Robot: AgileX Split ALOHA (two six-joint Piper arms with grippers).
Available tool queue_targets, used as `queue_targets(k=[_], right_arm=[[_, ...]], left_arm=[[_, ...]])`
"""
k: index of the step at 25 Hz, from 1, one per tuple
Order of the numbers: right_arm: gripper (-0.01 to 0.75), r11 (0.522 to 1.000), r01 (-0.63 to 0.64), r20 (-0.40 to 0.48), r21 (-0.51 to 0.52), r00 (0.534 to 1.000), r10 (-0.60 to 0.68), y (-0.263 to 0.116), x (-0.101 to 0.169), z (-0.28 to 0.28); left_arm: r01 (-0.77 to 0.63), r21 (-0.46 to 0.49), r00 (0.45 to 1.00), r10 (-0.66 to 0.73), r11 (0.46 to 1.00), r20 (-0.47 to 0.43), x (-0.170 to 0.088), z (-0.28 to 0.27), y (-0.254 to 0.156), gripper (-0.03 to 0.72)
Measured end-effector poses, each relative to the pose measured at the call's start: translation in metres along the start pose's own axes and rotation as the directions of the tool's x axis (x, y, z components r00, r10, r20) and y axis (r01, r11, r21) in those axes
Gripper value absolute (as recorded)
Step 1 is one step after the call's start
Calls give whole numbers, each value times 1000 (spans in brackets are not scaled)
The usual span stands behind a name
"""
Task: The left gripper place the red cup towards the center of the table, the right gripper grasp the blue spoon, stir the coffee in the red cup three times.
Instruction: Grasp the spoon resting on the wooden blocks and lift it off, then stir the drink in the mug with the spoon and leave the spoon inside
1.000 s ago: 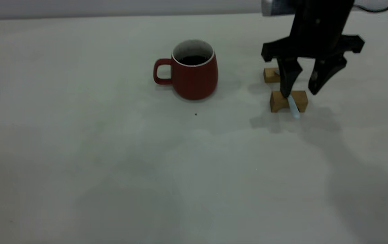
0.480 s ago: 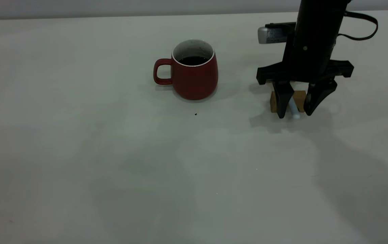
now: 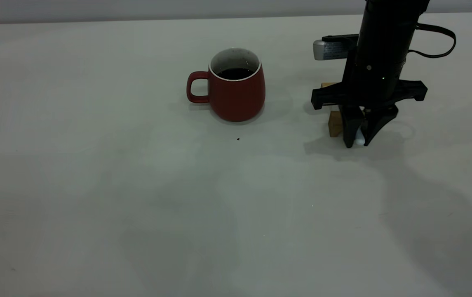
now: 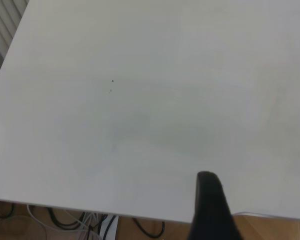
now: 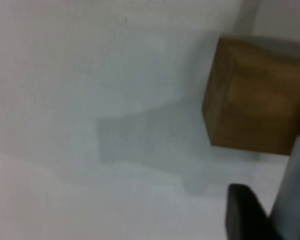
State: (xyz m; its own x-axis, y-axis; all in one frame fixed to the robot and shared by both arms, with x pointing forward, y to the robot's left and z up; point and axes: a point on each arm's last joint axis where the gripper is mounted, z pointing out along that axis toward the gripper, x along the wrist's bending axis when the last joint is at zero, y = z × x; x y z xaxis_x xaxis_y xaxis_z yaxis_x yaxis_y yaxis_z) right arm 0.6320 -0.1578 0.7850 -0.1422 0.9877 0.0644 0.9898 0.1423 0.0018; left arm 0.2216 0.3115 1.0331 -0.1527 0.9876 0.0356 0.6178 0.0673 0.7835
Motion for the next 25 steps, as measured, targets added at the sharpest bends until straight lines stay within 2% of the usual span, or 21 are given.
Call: queue_targets(k=[1,2,5,9,11,13,15,17,19,20,23,25], right_arm=[[139,1000,3,3,0,1000,-3,0,0,0],[133,1000,6,5,0,1000,-6,0,0,-1],[136,1000,13,18,4,1000,-13,2,0,-14],[136,999,11,10,-31,1000,-11,10,4,-61],[136,998,-44,-63,-55,997,41,12,12,-85],[136,991,-121,-206,-48,972,109,12,25,-101],[136,987,-161,-354,-10,924,147,11,39,-107],[136,980,-191,-496,49,848,190,11,52,-108],[136,971,-216,-618,105,751,234,13,63,-106],[136,961,-237,-681,141,681,268,15,69,-107],[136,938,-268,-784,220,524,333,19,79,-108],[136,923,-279,-817,264,445,368,21,83,-110]], left_arm=[[0,0,1000,0,1000,0,0,0,0,558],[0,0,1000,0,1000,0,0,0,0,558],[0,0,1000,0,1000,0,0,0,0,558],[0,0,1000,0,1000,0,0,0,0,558],[0,0,1000,0,1000,0,0,0,0,558],[1,0,1000,-1,1000,0,0,0,0,558],[1,0,1000,-1,1000,0,0,0,0,558],[1,0,1000,-1,1000,0,0,0,0,558],[1,0,1000,-1,1000,0,0,0,0,558],[1,0,1000,-1,1000,0,0,0,0,558],[1,0,1000,-1,1000,0,0,0,0,558],[1,0,1000,-1,1000,0,0,0,0,558]])
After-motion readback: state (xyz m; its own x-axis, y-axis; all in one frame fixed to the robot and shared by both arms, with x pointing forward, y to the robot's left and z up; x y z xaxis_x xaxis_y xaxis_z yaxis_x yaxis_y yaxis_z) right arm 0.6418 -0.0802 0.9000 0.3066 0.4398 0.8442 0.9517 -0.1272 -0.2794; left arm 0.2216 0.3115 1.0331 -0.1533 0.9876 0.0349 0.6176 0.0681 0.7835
